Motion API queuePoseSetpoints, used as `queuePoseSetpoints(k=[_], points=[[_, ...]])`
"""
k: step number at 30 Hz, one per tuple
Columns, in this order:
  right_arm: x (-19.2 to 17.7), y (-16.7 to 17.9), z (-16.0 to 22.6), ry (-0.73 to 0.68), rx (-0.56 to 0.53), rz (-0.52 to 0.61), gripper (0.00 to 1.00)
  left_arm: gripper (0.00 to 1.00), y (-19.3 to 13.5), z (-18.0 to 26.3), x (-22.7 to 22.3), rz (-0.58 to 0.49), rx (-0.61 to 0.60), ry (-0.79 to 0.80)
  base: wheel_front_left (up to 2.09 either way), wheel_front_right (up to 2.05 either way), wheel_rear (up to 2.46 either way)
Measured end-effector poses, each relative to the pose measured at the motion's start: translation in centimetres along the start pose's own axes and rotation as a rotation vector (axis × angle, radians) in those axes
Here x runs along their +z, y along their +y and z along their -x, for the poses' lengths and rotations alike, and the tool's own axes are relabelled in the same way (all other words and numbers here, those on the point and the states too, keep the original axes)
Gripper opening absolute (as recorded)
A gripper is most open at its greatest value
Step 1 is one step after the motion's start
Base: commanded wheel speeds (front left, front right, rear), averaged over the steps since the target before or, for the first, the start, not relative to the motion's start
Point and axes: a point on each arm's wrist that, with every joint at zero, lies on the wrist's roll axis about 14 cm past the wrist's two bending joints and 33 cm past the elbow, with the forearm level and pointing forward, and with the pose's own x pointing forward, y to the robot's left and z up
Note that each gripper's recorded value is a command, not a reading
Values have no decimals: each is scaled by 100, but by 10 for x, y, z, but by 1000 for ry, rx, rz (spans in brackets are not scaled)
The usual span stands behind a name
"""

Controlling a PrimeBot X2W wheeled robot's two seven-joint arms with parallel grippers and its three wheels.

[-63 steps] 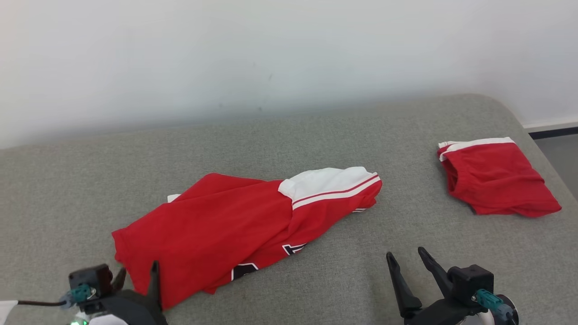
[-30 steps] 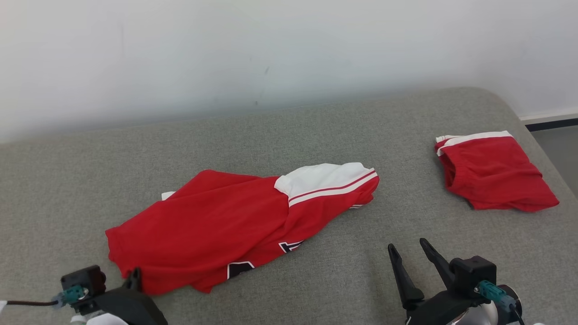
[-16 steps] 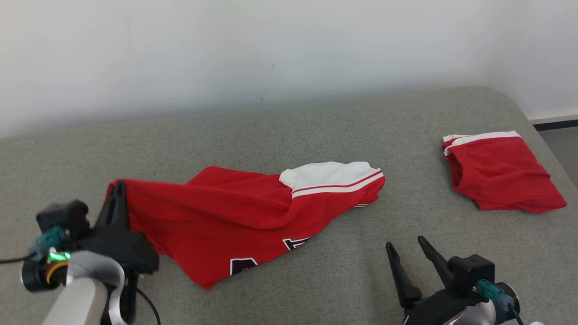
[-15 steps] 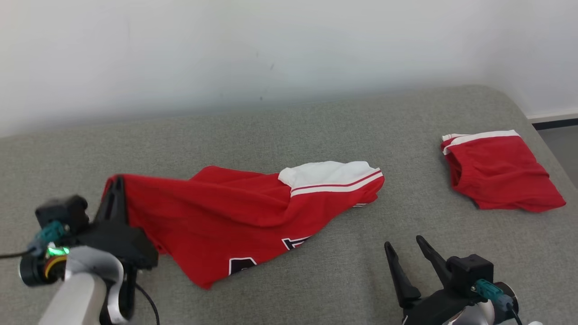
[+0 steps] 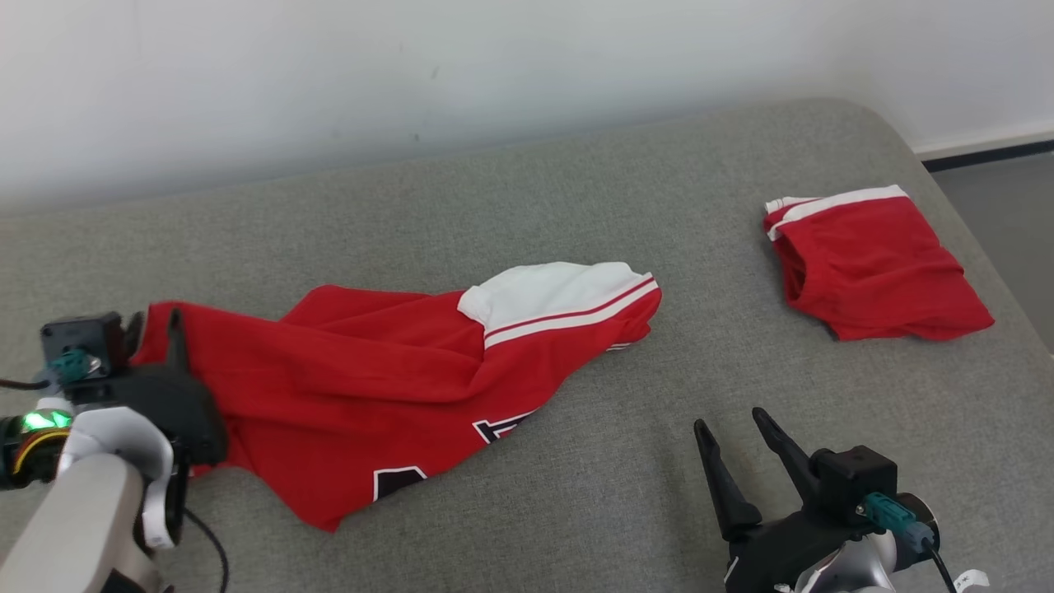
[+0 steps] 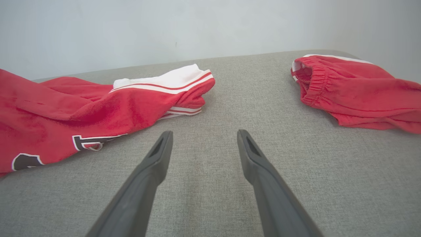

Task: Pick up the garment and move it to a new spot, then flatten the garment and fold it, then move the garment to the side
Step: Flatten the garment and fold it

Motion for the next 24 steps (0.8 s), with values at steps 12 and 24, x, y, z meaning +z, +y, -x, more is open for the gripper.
queuePoseSetpoints(k=[12,24], points=[[-7,1,-6,25,6,6,100,100,25,13,-38,35,68,73,0,0,0],[3,20,-3,-4,66,14,100,100,-14,41,-51,-101,-11,221,0,0,0]])
